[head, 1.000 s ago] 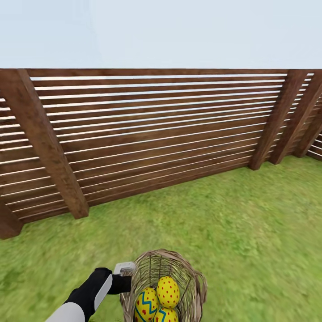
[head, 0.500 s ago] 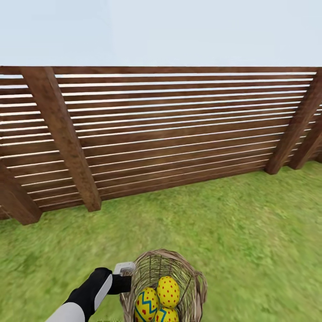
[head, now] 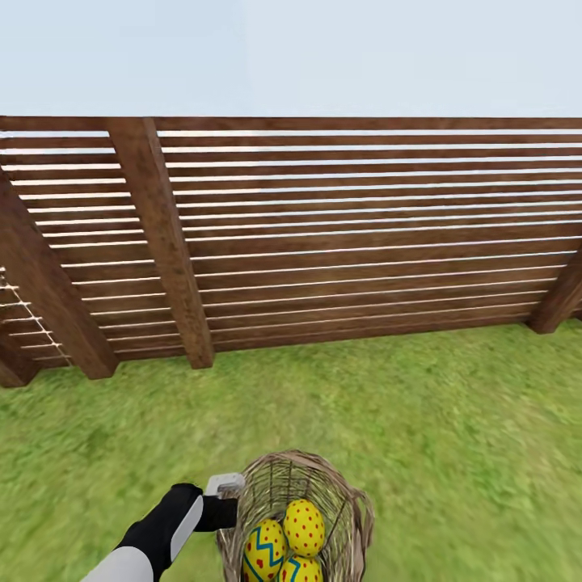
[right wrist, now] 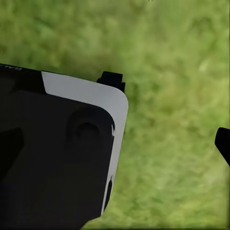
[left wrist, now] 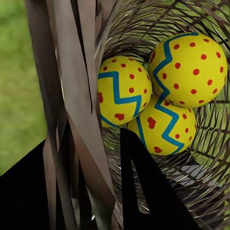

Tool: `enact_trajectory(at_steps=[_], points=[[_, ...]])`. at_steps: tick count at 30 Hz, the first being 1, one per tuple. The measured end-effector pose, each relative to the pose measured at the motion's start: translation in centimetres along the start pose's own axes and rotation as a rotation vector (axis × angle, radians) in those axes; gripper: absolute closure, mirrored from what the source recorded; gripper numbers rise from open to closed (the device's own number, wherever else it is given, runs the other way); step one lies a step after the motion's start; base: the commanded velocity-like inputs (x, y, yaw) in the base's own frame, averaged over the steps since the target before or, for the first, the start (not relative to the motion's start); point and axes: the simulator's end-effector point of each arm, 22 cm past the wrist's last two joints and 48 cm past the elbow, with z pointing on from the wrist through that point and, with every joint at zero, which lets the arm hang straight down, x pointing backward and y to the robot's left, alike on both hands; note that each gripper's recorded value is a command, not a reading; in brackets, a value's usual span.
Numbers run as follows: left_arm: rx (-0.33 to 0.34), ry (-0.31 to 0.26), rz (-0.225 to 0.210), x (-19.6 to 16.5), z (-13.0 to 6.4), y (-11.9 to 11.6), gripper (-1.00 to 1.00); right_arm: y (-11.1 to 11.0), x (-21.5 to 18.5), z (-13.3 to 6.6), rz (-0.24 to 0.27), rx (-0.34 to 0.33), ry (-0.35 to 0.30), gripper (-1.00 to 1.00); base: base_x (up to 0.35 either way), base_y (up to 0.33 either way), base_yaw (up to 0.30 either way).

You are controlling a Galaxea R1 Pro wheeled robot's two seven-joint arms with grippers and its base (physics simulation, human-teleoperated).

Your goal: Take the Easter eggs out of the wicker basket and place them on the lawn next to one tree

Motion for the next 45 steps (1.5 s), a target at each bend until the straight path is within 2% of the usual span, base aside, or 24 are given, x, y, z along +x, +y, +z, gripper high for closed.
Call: enact_trajectory(at_steps=[3, 6, 8, 15, 45], points=[[-0.007, 0.000, 0.003, 0.0, 0.0, 0.4, 1.00, 0.1, 0.5, 0.0, 0.000, -0.002, 0.007, -1.00, 0.000, 0.000, 0.284], [-0.004, 0.001, -0.002, 0.0, 0.0, 0.4, 1.00, 2.0, 1.9, 0.4, -0.002, -0.026, 0.026, -1.00, 0.000, 0.000, 0.284], [-0.004, 0.002, 0.000, 0.1, 0.1, 0.4, 1.00, 2.4, 2.3, 0.5, -0.002, -0.032, 0.030, -1.00, 0.000, 0.000, 0.284], [0.006, 0.006, -0.004, 0.2, 0.3, -0.3, 1.00, 2.4, 1.5, 0.5, -0.008, -0.032, -0.006, -1.00, 0.000, 0.000, 0.284], [-0.008, 0.015, -0.002, 0.6, 0.5, 0.5, 1.00, 2.2, 1.6, 0.6, -0.008, -0.029, -0.004, -1.00, 0.000, 0.000, 0.285]])
